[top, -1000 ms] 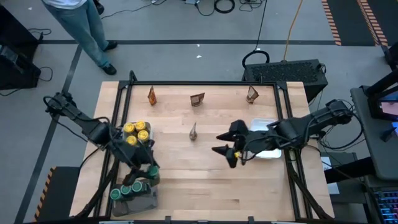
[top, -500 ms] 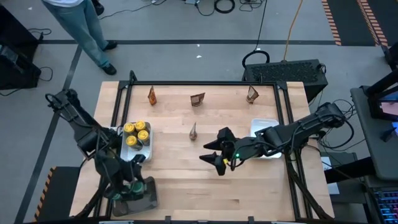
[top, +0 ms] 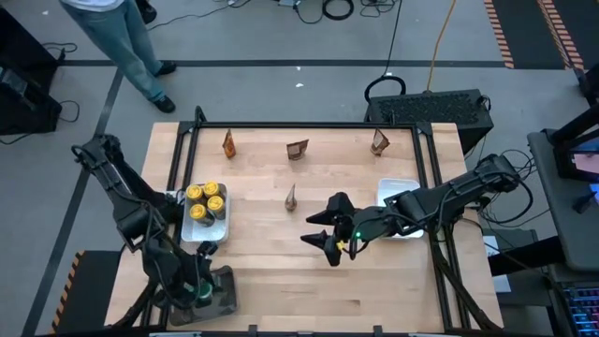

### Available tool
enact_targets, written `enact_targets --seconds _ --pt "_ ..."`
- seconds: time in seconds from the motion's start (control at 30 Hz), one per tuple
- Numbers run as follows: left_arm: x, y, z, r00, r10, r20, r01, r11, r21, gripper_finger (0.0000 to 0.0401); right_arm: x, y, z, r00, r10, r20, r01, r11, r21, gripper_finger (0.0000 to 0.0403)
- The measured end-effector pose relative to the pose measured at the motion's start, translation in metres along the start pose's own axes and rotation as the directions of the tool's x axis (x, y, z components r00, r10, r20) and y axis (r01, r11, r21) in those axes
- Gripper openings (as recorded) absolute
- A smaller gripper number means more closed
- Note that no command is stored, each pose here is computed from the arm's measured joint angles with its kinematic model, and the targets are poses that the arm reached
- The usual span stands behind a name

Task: Sort spices by type
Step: Put the green seasoning bottle into the black bin

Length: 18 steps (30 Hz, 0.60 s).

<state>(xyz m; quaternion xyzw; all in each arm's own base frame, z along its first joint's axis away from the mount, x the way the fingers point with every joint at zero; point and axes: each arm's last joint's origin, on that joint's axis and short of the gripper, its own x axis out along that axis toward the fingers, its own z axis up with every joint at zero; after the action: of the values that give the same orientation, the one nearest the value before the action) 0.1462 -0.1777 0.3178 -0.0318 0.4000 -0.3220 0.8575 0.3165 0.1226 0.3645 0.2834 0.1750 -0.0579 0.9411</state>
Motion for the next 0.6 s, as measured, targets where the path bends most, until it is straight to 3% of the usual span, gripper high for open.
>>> enact_targets --seconds 0.6 --pt "0.043 -0.002 0.000 0.996 0.013 -0.085 -0.008 0.998 0.057 0.0217 -0.001 -0.001 -0.004 0.998 0.015 -0.061 -0.016 1.000 -0.006 0.0258"
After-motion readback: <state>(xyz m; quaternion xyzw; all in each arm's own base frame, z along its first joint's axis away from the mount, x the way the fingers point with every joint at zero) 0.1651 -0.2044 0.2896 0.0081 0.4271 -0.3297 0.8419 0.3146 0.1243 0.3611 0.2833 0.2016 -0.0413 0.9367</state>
